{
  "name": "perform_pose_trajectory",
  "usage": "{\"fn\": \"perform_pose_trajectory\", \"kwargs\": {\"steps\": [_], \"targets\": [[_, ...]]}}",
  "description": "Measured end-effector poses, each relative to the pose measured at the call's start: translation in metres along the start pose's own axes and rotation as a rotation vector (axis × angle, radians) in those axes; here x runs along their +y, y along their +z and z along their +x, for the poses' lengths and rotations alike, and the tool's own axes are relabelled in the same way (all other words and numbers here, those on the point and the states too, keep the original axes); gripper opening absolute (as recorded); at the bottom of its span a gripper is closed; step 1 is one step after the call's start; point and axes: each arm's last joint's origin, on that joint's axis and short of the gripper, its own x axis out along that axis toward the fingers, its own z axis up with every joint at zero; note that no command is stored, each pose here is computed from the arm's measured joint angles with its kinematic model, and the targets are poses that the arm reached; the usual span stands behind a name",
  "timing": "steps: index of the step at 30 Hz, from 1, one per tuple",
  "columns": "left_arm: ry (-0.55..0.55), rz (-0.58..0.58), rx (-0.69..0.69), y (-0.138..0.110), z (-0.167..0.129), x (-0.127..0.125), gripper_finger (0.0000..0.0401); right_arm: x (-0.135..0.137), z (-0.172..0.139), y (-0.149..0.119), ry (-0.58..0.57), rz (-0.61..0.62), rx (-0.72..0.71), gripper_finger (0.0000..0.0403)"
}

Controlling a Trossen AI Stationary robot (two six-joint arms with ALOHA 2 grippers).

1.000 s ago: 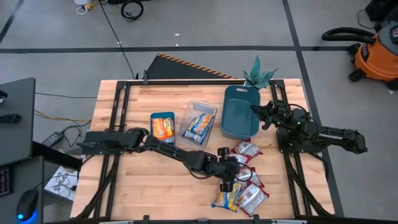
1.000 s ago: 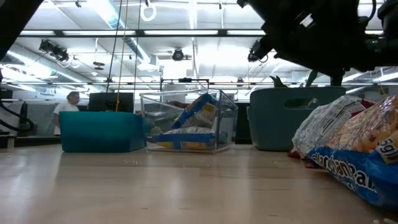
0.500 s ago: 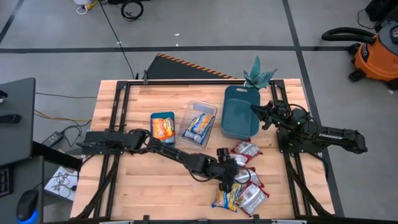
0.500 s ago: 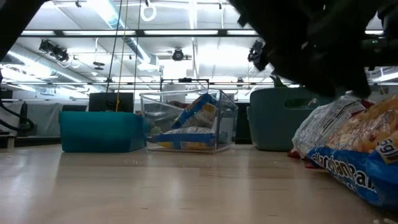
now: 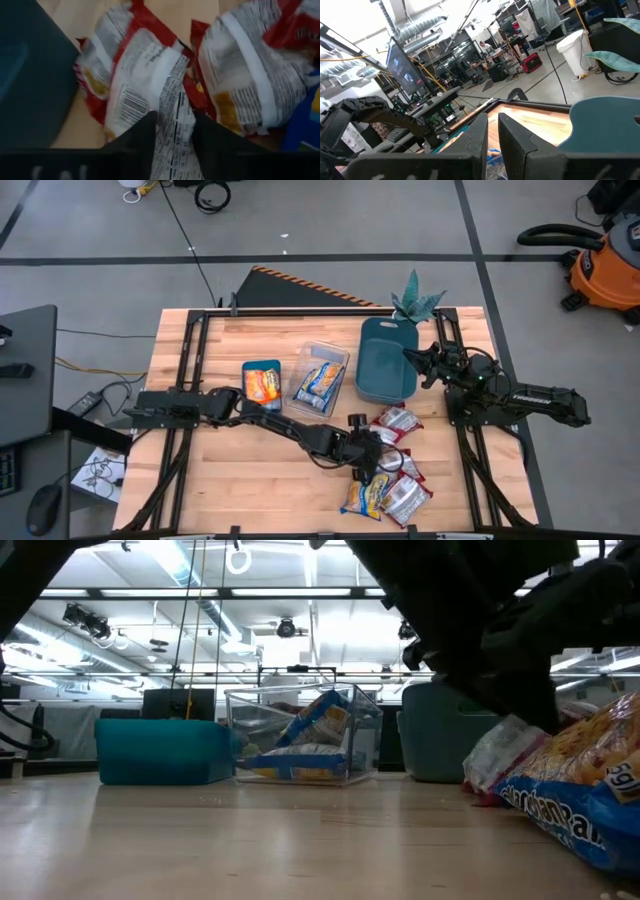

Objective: Sort Maruchan noodles
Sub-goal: Put the red noodle pack into the dark green bin

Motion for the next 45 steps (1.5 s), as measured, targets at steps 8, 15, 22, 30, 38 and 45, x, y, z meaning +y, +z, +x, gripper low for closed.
{"fn": "perform_pose_trajectory", "kwargs": {"steps": [8,15,22,30,38,45], "targets": [[0.036,0.027,-0.016,0.016,-0.023,0.016,0.0048,0.000,0.000,0.000,0.000,0.000,-0.001,0.0050],[-0.034,-0.059,-0.027,0.031,-0.042,0.034,0.0007,0.000,0.000,0.000,0.000,0.000,0.000,0.0050],[-0.131,-0.113,0.036,0.019,-0.027,0.025,0.0072,0.000,0.000,0.000,0.004,0.000,0.002,0.0050],[-0.154,0.100,-0.053,0.016,-0.024,-0.004,0.0170,0.000,0.000,0.000,0.004,0.000,0.001,0.0050],[-0.041,0.168,-0.034,0.006,-0.013,-0.010,0.0172,0.000,0.000,0.000,0.004,0.000,0.002,0.0050],[-0.024,0.156,0.006,-0.004,0.003,-0.007,0.0172,0.000,0.000,0.000,0.002,-0.001,0.005,0.0050]]}}
